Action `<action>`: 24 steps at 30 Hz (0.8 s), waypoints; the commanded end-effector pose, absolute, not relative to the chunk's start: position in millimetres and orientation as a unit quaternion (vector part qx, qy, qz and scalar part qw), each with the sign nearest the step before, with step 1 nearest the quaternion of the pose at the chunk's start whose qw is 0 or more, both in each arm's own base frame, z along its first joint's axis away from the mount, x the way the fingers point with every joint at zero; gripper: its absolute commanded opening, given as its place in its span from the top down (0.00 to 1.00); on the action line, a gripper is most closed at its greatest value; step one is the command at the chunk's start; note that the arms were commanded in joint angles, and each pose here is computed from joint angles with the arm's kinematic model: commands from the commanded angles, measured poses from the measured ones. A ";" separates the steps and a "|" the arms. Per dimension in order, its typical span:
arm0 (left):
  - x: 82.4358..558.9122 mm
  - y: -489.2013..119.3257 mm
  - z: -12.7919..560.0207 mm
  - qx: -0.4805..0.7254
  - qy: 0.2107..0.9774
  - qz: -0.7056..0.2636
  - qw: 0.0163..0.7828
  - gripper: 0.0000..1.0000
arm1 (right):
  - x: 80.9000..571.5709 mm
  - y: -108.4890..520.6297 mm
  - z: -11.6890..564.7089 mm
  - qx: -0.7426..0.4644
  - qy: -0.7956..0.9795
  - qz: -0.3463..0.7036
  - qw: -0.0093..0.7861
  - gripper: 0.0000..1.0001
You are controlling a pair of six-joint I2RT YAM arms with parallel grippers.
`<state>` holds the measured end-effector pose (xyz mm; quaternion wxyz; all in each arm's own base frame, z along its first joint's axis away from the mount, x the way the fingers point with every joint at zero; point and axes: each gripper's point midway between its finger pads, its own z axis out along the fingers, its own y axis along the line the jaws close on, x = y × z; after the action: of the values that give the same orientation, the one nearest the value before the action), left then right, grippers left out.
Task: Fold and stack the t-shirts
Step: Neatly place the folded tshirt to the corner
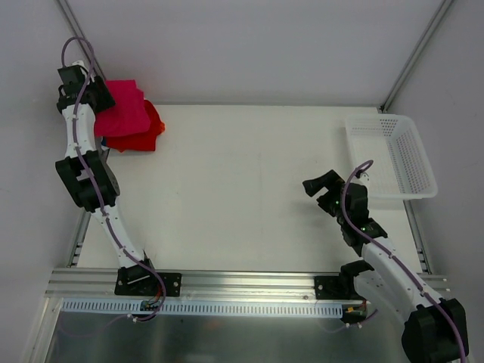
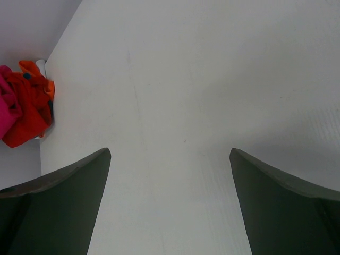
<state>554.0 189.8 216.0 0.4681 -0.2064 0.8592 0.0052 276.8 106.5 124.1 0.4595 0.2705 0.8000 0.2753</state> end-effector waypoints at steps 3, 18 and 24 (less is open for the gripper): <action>549.5 220.4 222.7 -0.259 0.835 0.005 0.486 0.01 | 286.2 117.3 133.1 0.265 0.789 0.307 0.462 0.01; 500.7 253.3 243.0 -0.353 0.794 0.042 0.494 0.01 | 280.9 126.4 133.7 0.247 0.792 0.329 0.451 0.01; 505.5 213.9 242.5 -0.318 0.799 0.016 0.510 0.01 | 273.0 123.2 140.9 0.249 0.783 0.335 0.461 0.00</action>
<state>499.2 228.8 200.2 0.4550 -0.3366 0.8242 0.0173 273.3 122.5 128.0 0.4474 0.2491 0.7979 0.3179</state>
